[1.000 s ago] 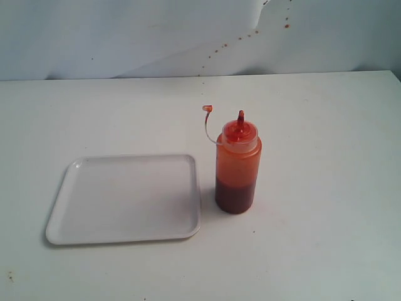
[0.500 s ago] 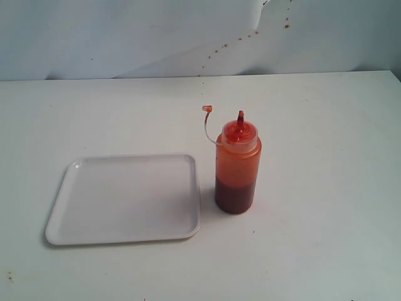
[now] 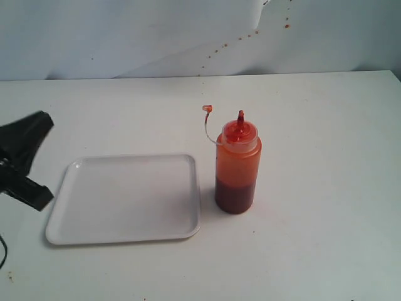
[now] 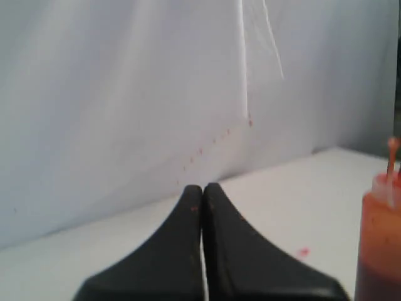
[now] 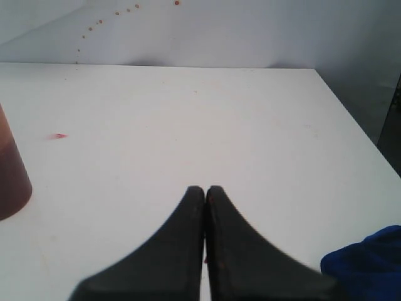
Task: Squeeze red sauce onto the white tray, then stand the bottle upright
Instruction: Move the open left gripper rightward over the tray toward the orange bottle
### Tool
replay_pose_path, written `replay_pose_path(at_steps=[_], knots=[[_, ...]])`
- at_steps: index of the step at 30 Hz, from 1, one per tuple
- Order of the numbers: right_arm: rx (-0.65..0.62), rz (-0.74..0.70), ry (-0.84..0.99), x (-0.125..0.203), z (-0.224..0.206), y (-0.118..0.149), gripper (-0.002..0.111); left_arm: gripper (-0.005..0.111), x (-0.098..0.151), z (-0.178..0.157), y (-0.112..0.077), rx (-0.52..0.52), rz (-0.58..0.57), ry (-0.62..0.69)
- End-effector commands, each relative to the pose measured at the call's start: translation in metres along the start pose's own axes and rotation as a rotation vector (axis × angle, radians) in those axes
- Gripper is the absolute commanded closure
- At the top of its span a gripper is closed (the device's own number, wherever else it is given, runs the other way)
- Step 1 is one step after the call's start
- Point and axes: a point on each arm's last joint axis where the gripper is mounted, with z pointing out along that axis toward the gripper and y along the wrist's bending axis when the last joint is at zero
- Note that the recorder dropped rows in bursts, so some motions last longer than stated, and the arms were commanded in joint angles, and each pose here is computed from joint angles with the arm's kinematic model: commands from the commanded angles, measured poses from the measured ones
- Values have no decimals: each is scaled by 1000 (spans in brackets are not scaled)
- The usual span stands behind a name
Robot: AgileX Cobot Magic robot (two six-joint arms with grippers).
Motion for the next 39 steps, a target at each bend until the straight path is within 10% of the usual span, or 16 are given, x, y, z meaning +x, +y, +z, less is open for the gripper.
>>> replay_pose_path(at_steps=[1,8,19,39], knots=[[7,0,-4,1,0,0,108,107,36,20,1,129,83,135],[7,0,-4,1,0,0,108,107,59,73,13,348,220,144],[7,0,-4,1,0,0,108,107,113,117,25,543,93,229],[6,3,-4,1,0,0,108,106,107,140,-9,756,170,181]])
